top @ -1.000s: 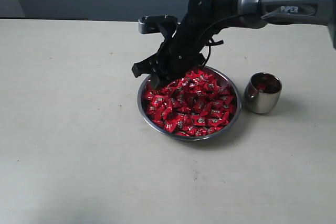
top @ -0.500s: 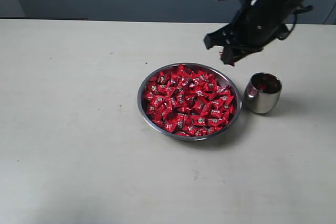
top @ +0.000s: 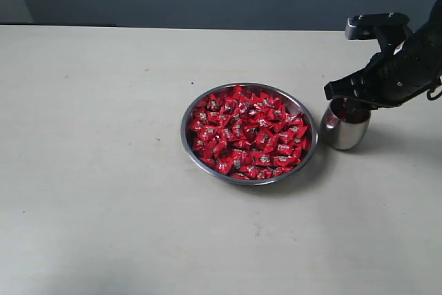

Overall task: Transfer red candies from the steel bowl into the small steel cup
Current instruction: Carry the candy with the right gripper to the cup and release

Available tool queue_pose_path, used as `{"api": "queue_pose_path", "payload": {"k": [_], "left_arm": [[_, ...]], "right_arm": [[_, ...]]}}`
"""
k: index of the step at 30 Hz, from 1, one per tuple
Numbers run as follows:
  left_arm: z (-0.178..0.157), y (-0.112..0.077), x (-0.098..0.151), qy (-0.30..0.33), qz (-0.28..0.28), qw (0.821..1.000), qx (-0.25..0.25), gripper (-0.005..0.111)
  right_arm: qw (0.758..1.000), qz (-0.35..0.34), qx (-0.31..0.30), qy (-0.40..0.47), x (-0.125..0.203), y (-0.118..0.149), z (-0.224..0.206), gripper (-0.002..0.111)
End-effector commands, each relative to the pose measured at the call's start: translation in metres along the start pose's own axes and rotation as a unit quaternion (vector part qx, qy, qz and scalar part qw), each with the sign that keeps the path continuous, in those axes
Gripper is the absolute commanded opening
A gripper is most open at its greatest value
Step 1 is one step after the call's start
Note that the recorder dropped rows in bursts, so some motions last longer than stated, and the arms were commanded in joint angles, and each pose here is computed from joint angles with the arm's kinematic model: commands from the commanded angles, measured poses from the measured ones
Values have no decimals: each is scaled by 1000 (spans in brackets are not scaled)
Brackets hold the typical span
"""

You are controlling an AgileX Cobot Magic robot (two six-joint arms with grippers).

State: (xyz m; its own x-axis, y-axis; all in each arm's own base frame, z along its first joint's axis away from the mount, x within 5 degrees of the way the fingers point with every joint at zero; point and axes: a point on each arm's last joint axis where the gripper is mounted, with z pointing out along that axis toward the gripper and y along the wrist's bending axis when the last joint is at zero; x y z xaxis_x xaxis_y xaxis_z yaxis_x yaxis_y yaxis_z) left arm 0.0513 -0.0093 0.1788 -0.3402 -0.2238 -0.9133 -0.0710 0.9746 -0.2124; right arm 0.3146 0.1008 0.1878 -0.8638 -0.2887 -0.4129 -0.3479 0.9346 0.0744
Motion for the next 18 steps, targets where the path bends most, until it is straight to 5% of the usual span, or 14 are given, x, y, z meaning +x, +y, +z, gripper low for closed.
{"api": "queue_pose_path", "payload": {"k": [1,5,11,18], "left_arm": [[0,0,0,-2,-1,1000,-1,0],[0,0,0,-2,-1,1000,-1,0],[0,0,0,-2,-1,1000,-1,0],[0,0,0,-2,-1,1000,-1,0]], "right_arm": [[1000,-3,5,-16,-5,-3,1,1],[1000,-5,5,-23,-11,-3,-2,6],[1000,-8,5,-16,-10,-3,-2,44],[1000,10,-22,-19,-10,7,-11,45]]}}
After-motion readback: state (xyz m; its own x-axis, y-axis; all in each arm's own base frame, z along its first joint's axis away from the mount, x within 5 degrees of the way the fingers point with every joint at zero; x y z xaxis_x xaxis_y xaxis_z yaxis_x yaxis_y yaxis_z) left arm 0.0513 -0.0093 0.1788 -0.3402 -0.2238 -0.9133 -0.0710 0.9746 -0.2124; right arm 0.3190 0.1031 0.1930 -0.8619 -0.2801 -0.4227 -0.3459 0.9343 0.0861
